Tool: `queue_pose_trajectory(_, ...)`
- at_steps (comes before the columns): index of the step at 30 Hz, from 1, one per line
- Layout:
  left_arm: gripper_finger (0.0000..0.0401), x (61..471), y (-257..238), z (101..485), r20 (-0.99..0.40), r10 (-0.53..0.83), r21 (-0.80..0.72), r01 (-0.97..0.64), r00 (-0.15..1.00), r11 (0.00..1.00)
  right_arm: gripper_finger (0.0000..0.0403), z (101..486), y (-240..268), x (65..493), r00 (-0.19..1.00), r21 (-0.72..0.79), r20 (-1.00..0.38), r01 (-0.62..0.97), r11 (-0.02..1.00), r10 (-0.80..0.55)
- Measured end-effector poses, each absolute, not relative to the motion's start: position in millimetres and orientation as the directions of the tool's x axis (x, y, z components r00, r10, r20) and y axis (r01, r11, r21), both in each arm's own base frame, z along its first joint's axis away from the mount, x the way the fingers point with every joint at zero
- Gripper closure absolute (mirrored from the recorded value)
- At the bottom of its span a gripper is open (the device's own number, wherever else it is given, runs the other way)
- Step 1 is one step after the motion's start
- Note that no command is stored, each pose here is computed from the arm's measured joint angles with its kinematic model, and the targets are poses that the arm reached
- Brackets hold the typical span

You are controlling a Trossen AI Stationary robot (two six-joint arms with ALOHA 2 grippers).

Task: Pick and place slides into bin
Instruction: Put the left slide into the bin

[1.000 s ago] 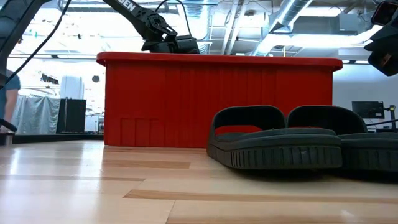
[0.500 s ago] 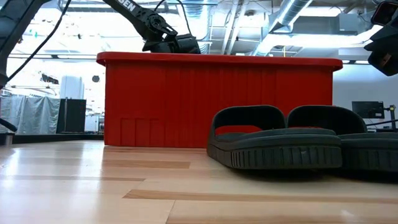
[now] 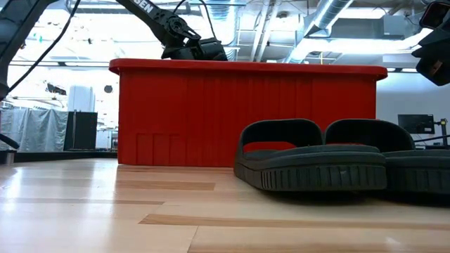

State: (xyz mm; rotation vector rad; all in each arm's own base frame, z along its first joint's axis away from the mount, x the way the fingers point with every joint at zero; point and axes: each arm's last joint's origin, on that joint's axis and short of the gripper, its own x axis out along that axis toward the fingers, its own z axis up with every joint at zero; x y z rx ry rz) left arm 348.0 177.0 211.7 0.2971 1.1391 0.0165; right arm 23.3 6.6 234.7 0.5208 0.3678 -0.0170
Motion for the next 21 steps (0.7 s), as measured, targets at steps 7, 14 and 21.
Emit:
queue_pose_trajectory(7, 0.0401, 348.0, 176.9, 211.7, -0.892, 0.163, 0.241, 0.137, 0.422, 0.961, 0.0326, 234.7, 6.6, 23.2, 0.934, 0.483, -0.348, 0.108, 0.869, 0.077)
queue_pose_trajectory(14, 0.0401, 347.8, 176.9, 211.6, -0.892, 0.163, 0.240, 0.136, 0.421, 0.961, 0.0326, 234.6, 6.6, 23.3, 0.934, 0.483, -0.348, 0.109, 0.869, 0.077)
queue_pose_trajectory(21, 0.0401, 347.3, 176.6, 211.3, -0.896, 0.161, 0.233, 0.130, 0.415, 0.964, 0.0326, 234.7, 6.6, 23.3, 0.934, 0.483, -0.348, 0.109, 0.869, 0.076)
